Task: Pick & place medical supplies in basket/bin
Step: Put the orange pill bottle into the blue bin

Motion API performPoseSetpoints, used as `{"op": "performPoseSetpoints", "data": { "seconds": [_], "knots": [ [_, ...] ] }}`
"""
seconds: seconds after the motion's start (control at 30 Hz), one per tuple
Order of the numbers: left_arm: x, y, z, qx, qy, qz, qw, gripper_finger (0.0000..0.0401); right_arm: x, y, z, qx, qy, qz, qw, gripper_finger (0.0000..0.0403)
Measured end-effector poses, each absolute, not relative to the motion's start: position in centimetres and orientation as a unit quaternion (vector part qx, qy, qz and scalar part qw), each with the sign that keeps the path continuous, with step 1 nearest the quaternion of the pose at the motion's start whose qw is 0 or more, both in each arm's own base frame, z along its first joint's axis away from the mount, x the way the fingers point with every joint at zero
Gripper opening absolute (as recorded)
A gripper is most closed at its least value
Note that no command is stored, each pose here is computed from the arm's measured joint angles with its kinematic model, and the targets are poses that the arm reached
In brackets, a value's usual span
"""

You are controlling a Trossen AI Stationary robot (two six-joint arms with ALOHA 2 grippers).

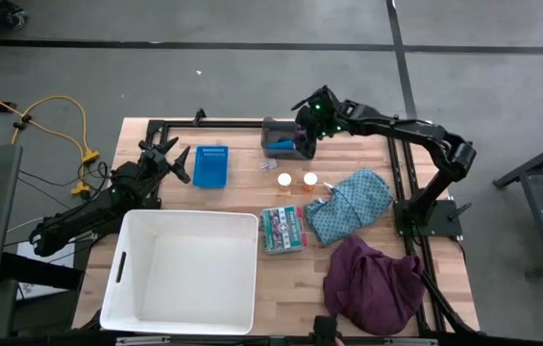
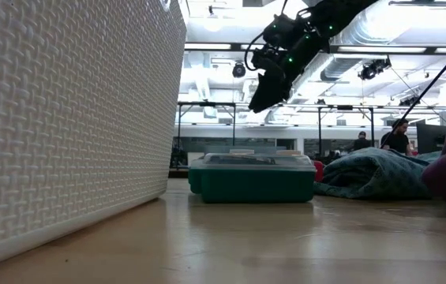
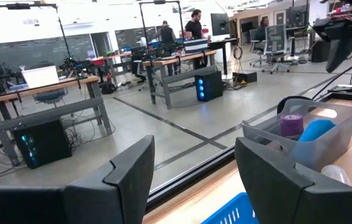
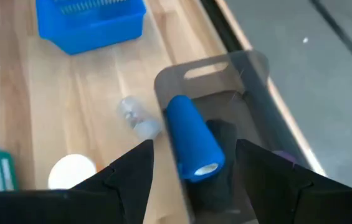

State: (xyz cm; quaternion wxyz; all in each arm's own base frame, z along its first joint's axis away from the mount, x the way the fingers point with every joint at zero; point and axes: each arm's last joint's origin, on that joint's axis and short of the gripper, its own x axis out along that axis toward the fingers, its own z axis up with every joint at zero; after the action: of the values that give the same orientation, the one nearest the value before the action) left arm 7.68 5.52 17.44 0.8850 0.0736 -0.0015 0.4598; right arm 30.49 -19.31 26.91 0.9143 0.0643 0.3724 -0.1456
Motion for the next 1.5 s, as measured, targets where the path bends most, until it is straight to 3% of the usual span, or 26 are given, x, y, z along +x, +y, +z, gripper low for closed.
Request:
{"op": "performPoseSetpoints", "data": {
  "seconds": [0.63,1.0,1.5],
  "knots": [
    [7.7,5.5,17.4,0.074,-0.001,0.46,0.885,0.0216,30.9,-12.6,25.1,0.003,0.514,0.032,0.857,0.0216],
    [7.7,5.5,17.4,0.074,-0.002,0.46,0.885,0.0216,30.8,-12.3,24.8,-0.03,0.541,0.012,0.84,0.0216],
    [7.7,5.5,17.4,0.074,-0.001,0.46,0.885,0.0216,29.7,-12.1,21.3,-0.015,0.573,-0.03,0.819,0.0216]
  ]
}}
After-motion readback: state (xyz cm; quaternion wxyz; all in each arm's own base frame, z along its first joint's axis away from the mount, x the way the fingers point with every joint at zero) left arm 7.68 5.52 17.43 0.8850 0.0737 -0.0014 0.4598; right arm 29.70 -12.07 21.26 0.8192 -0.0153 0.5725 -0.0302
